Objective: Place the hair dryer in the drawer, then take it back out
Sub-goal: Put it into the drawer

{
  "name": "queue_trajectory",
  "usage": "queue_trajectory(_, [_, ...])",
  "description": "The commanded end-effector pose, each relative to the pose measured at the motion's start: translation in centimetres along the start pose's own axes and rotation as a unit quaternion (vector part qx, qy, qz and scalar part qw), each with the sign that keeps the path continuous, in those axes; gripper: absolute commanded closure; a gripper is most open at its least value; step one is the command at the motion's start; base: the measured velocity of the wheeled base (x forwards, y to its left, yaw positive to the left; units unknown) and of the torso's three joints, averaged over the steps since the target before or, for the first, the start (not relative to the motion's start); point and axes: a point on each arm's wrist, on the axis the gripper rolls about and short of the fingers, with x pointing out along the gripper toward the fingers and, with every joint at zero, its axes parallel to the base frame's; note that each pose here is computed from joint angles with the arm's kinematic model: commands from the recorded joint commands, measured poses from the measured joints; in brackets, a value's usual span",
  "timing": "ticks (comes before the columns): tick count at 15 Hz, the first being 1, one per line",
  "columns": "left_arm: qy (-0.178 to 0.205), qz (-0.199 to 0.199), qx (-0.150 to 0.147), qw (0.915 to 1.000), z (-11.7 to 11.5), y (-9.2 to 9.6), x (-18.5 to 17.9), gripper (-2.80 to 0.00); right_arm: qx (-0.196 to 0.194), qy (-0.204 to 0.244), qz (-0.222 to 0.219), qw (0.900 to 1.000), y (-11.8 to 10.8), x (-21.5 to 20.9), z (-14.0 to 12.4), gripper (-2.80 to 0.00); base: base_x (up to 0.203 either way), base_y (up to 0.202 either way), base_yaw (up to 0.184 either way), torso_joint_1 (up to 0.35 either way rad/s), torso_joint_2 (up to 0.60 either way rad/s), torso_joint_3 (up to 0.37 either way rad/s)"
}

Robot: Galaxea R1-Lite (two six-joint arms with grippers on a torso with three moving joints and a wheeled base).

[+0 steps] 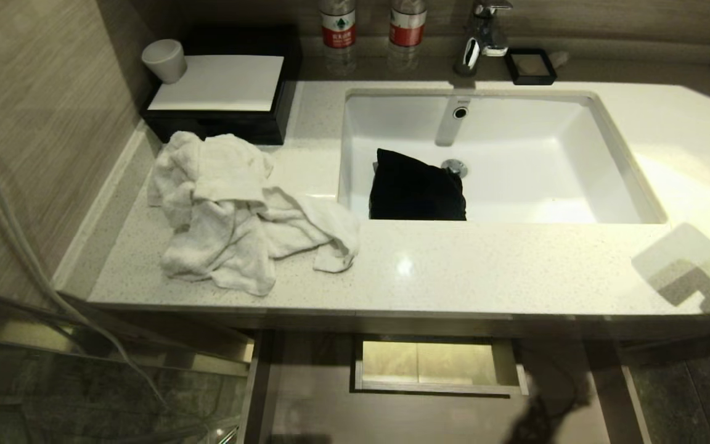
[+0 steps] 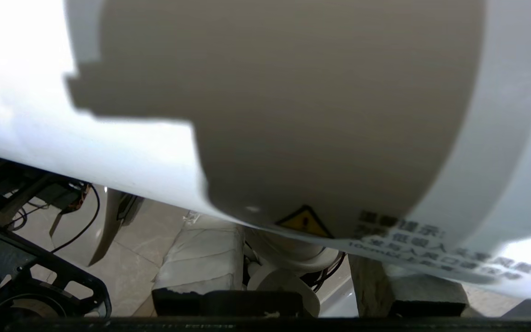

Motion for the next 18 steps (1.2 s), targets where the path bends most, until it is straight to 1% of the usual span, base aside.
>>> queue_trajectory(1, [0.001,0.000,0.000,1.0000,0.0,0.0,0.0,0.00,-0.001,0.000,0.005,1.000,0.6,-0.1,-0.1,0.00,0.000,0.000,0.000,-0.359,0.21,-0.144])
queue_trajectory(5, [0.001,0.000,0.000,1.0000,0.0,0.0,0.0,0.00,-0.004,-0.003,0.009,1.000,1.5,-0.2,-0.3,0.00,0.000,0.000,0.000,-0.338,0.18,-0.167])
queue_trajectory(11, [0.001,0.000,0.000,1.0000,0.0,0.0,0.0,0.00,-0.014,-0.007,0.031,0.999,3.0,0.0,0.1,0.00,0.000,0.000,0.000,-0.308,0.11,-0.203])
queue_trajectory(18, [0.001,0.000,0.000,1.0000,0.0,0.0,0.0,0.00,-0.012,-0.009,0.029,0.999,4.7,-0.6,-0.3,0.00,0.000,0.000,0.000,-0.270,0.02,-0.249])
